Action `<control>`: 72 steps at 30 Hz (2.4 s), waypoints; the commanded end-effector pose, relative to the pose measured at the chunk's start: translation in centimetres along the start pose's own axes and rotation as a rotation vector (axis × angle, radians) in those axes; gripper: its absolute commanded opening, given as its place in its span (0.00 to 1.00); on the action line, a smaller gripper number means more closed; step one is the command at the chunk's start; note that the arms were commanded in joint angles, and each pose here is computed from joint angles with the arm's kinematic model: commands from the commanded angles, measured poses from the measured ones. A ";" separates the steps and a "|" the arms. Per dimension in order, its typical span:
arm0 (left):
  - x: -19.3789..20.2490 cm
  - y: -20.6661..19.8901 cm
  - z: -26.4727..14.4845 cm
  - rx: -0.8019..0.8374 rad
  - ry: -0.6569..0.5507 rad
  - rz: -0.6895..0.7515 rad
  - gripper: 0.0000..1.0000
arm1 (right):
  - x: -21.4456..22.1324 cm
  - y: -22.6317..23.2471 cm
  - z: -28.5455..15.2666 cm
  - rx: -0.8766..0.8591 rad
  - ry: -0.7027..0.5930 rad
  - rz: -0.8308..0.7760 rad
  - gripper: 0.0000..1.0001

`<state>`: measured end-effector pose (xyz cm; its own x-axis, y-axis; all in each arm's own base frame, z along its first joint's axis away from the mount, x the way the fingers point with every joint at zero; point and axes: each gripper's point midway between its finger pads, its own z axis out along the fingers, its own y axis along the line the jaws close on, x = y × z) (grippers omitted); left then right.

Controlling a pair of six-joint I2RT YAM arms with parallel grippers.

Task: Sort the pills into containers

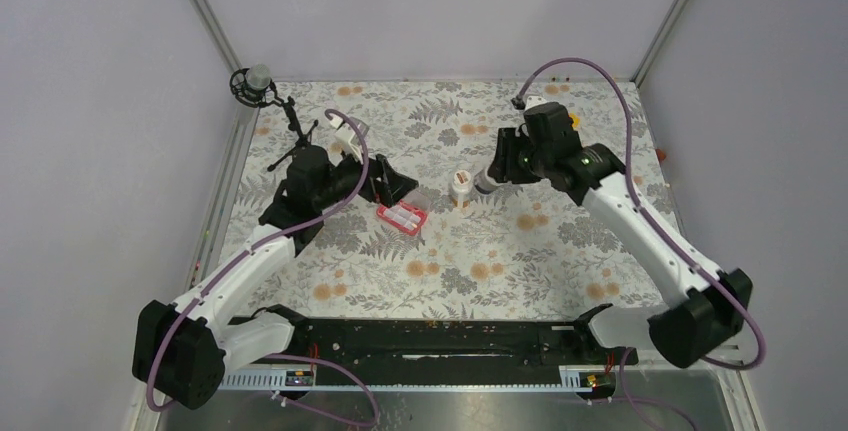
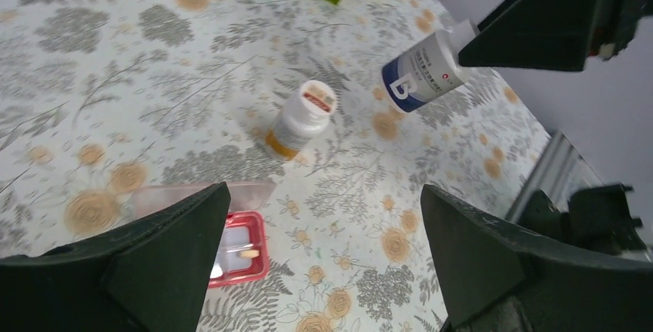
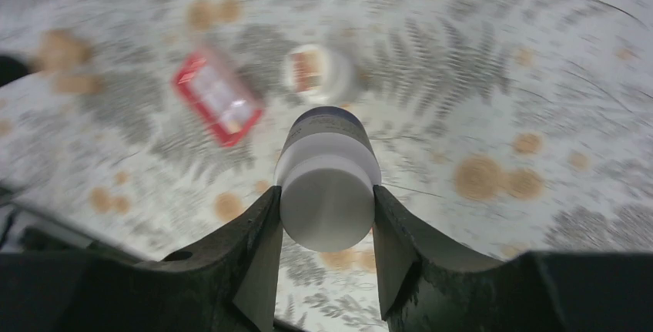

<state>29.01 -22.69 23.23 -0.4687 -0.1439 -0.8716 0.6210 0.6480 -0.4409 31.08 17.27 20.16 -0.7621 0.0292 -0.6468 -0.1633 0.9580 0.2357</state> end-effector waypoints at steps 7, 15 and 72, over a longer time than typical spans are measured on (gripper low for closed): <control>-1.7 -10.0 -2.7 0.553 -0.059 0.277 0.93 | 0.0 13.5 -7.8 -0.669 -0.020 -0.133 0.17; 0.3 -12.7 -4.2 0.787 0.084 0.209 0.91 | 0.0 17.2 -11.2 -0.925 0.018 -0.166 0.17; -4.0 -10.8 0.5 0.466 -0.104 -0.023 0.00 | -7.2 19.4 -10.0 -0.773 -0.290 0.078 0.05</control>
<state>24.71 -29.42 28.51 -0.4765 -0.1838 -0.8597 0.8120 0.2829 -0.5105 29.14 31.67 32.75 -0.6869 0.3356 -0.6447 -0.3747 0.5965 0.7098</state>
